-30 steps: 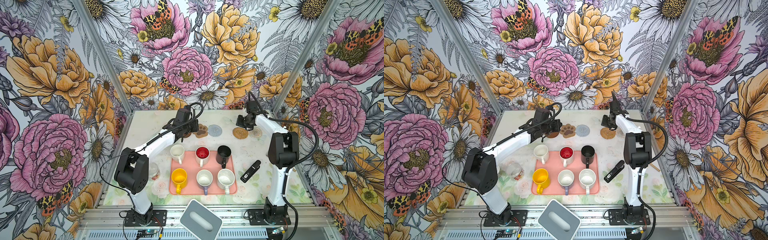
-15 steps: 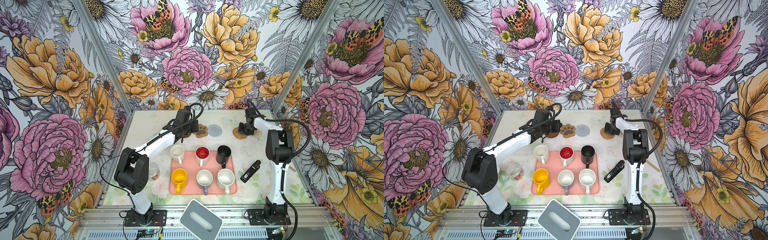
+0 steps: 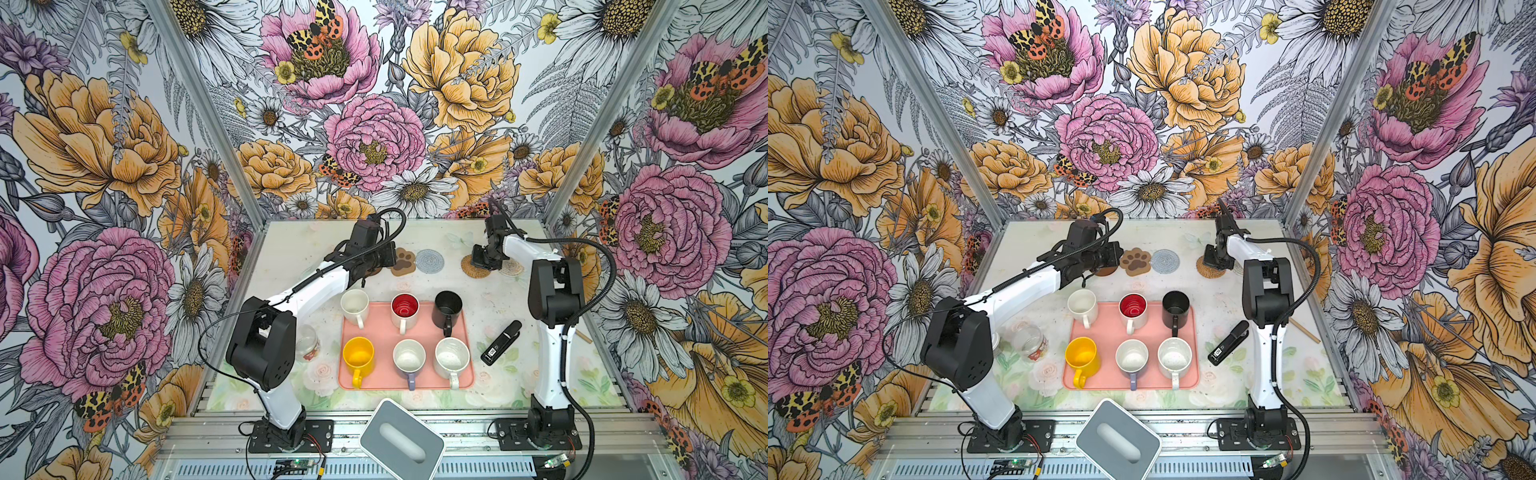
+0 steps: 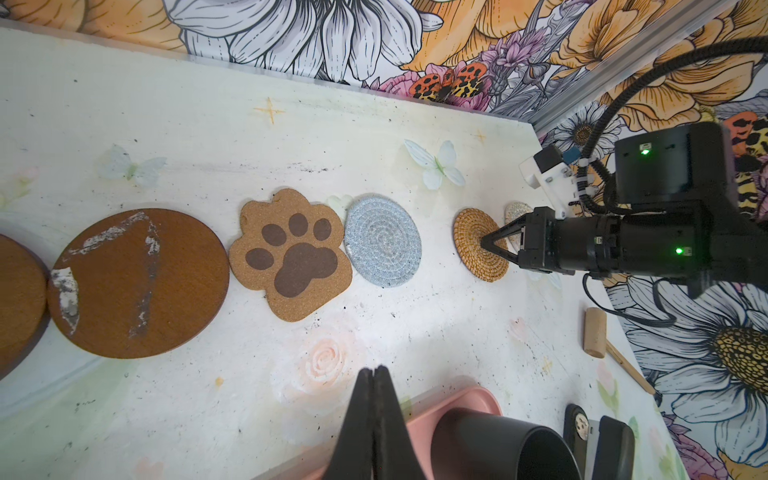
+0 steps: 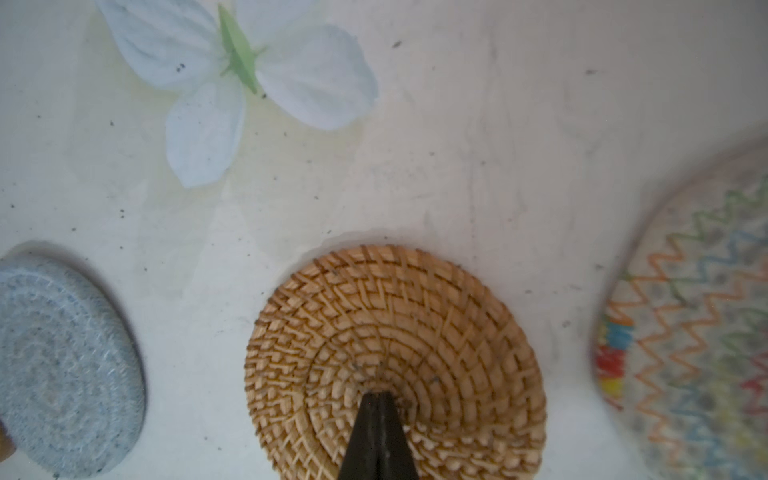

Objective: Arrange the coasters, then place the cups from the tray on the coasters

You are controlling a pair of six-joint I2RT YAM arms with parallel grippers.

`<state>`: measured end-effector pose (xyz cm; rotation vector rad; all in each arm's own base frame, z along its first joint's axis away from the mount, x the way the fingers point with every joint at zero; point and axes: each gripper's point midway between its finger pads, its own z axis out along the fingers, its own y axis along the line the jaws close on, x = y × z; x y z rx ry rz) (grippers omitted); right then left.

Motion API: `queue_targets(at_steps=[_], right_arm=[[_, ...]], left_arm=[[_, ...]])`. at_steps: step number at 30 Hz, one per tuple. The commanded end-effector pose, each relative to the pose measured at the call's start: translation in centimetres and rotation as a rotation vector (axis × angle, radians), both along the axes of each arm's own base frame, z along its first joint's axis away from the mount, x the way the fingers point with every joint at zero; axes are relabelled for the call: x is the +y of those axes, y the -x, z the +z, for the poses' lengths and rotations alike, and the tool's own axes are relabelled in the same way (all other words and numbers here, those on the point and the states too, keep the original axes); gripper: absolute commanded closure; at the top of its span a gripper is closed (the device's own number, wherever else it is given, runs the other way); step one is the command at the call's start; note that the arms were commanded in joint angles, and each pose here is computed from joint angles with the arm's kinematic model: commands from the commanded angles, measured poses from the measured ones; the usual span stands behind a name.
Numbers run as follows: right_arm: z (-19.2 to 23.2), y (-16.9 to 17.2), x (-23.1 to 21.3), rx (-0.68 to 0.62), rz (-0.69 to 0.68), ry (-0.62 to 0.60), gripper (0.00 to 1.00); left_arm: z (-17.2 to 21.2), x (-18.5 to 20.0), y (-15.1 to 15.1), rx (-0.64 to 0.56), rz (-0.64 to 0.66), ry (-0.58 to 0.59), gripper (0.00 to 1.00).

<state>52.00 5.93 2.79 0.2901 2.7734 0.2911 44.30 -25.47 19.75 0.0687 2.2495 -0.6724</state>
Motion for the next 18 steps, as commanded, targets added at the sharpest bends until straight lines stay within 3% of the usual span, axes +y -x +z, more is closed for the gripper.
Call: queue_targets(at_steps=[1,18], right_arm=[[-1.3,0.3,1.7,0.033,0.015,-0.029,1.00],[-1.2,-0.8,4.9,0.020,0.062,-0.077,1.00]], left_arm=[[1.6,0.5,0.1,-0.038,0.017,0.020,1.00],[1.4,1.1,0.4,-0.037,0.030,0.022,1.00]])
